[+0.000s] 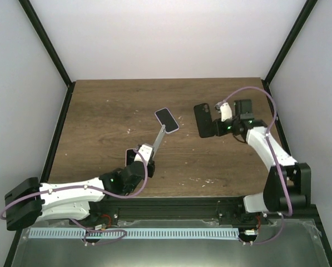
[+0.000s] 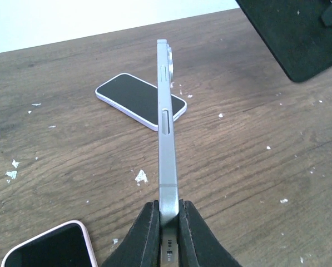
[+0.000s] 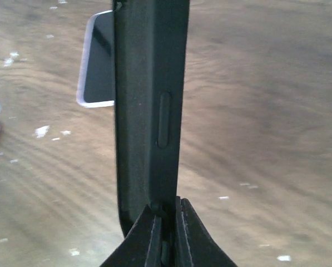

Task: Take the phone out of the phone case
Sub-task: Remove the phone case from the phone, then place the phone case at the center of the board.

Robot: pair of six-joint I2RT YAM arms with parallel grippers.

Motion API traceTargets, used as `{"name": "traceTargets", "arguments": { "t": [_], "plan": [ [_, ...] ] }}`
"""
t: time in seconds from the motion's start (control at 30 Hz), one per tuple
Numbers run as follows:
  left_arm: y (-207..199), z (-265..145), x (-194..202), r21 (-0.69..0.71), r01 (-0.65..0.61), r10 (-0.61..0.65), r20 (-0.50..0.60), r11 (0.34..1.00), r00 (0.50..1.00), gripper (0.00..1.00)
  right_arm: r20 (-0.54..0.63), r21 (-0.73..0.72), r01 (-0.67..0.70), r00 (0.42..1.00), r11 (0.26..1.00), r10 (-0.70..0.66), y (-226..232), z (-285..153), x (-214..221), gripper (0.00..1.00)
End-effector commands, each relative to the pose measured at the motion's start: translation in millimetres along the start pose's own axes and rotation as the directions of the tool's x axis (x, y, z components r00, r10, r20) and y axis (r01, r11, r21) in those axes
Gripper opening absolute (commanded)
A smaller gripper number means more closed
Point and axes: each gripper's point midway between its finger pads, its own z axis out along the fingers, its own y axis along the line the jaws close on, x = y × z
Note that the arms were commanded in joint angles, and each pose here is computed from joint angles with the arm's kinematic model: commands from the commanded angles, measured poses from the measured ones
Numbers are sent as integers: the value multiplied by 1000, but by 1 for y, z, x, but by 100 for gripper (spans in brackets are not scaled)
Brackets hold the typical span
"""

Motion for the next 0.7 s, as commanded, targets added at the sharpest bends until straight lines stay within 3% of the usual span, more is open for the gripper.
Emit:
{"name": "traceTargets", "arguments": {
  "t": [0.0, 0.07, 0.23, 0.43, 0.67],
  "plan": [
    [-5, -12, -25, 1, -13, 13, 52, 1000, 999, 0, -45, 2, 59, 997, 998, -59, -55, -9, -7, 1],
    [-8, -14, -29, 2, -30, 30, 54, 1000, 998, 0, -92, 24, 27, 995, 999, -25, -85, -12, -1, 1],
    [-10, -15, -34, -16, -68, 69, 47, 998, 997, 0, -214, 214, 104, 975, 971, -57, -151, -21, 13, 1],
    [-13, -14, -36, -20, -89, 90, 46, 996, 995, 0, -338, 115, -61, 936, 991, 97, -186, -24, 42, 1],
    [-15, -11, -42, -36, -105, 107, 54, 994, 993, 0, -393, 91, -220, 888, 971, 238, -222, -9, 74, 5]
  ]
}}
